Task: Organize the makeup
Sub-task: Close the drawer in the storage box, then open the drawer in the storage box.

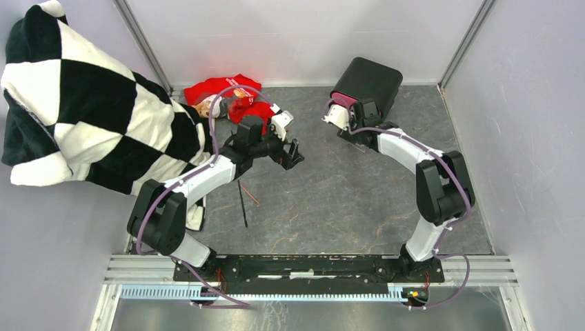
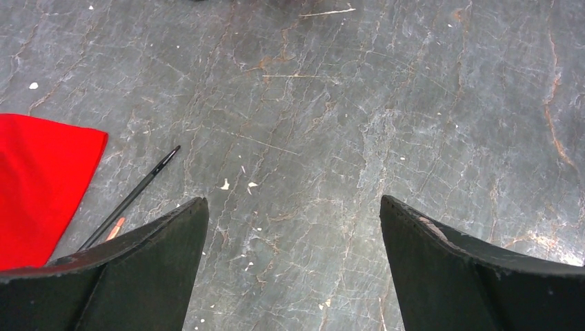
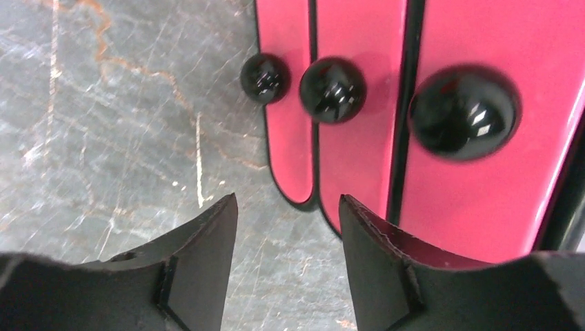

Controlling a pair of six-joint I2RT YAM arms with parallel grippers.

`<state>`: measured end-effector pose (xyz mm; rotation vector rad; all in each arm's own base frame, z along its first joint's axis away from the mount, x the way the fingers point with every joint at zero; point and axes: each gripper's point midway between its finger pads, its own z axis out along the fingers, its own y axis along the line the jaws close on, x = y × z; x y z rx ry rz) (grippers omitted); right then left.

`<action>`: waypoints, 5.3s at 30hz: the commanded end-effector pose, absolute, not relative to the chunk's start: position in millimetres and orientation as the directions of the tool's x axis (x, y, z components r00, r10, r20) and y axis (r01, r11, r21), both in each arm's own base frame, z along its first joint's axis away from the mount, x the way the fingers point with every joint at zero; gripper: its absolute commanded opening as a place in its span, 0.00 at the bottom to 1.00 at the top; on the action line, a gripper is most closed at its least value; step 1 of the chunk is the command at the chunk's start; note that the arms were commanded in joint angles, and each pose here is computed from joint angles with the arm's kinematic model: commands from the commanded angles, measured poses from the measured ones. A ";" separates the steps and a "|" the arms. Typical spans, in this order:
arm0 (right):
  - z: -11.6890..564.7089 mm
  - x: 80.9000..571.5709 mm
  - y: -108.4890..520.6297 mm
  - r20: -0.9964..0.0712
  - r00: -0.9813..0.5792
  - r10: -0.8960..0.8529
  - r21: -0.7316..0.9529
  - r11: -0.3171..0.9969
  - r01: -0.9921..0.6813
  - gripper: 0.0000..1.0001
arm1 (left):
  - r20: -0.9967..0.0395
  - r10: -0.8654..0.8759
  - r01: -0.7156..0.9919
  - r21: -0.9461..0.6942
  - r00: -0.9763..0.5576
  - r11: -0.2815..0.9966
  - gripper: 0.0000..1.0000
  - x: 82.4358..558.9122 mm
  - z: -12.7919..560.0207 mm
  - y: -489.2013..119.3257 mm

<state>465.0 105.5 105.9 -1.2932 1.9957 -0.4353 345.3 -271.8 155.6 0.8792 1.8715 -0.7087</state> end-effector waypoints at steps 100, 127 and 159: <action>190.4 363.7 59.1 -0.883 -0.340 -0.324 -0.074 0.812 -0.580 0.70 | -0.662 0.247 0.686 -0.559 -0.708 0.466 1.00 337.9 126.5 -321.5; 177.3 356.5 91.1 -0.863 -0.307 -0.400 -0.092 0.723 -0.684 0.69 | -0.413 0.764 0.786 0.161 -0.496 0.597 0.81 419.6 49.8 -123.6; 170.0 356.7 92.3 -0.853 -0.336 -0.398 -0.064 0.720 -0.691 0.69 | -0.339 0.848 0.907 -0.039 -0.407 0.419 0.08 355.4 -2.9 -137.6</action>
